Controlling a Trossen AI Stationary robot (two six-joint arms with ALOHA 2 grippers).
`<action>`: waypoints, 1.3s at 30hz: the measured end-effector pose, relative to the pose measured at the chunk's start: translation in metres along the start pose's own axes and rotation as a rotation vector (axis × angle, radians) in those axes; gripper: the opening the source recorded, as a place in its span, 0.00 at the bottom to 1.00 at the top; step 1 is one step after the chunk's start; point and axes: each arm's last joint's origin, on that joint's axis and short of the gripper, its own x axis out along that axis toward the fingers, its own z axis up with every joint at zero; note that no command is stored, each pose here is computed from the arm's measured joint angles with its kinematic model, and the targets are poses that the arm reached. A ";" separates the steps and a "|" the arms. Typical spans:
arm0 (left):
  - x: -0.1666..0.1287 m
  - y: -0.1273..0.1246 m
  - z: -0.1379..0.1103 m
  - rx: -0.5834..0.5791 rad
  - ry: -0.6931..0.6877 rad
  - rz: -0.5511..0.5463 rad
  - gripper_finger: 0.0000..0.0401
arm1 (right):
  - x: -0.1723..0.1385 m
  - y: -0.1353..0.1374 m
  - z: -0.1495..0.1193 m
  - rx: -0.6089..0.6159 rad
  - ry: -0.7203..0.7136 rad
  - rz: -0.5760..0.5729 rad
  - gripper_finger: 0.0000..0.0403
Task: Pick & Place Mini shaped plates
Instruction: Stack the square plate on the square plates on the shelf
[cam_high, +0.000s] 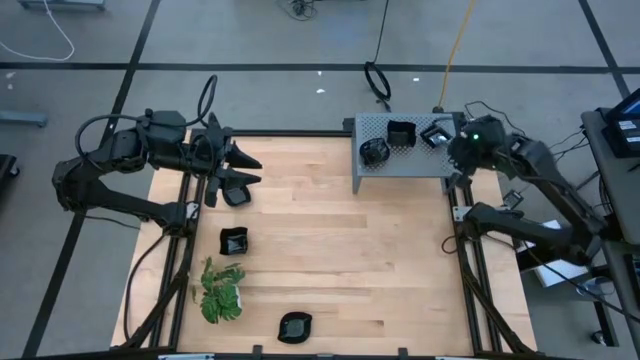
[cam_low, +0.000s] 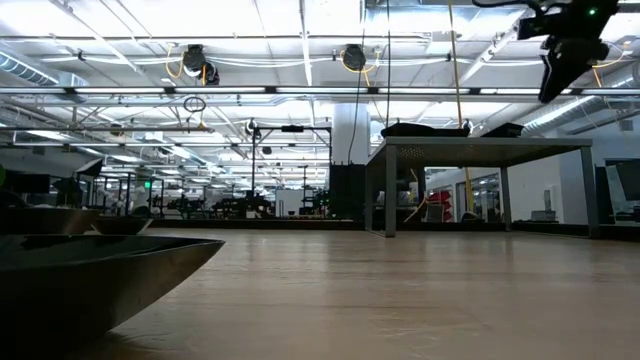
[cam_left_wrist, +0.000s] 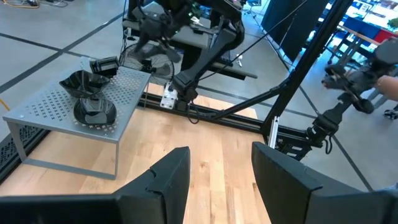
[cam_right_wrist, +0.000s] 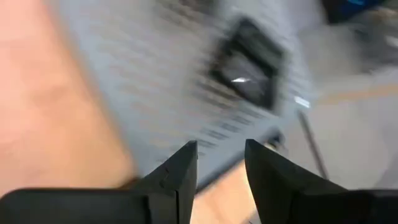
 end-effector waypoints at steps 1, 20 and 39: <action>0.000 0.000 0.000 0.000 0.000 0.000 0.44 | 0.001 0.003 0.002 -0.024 -0.010 0.048 0.31; 0.000 0.000 0.000 0.000 0.000 0.000 0.44 | 0.060 0.051 0.060 -0.354 0.344 -0.211 0.31; 0.000 0.000 0.000 0.000 0.000 0.000 0.44 | 0.028 0.036 0.053 -0.047 -0.022 0.051 0.31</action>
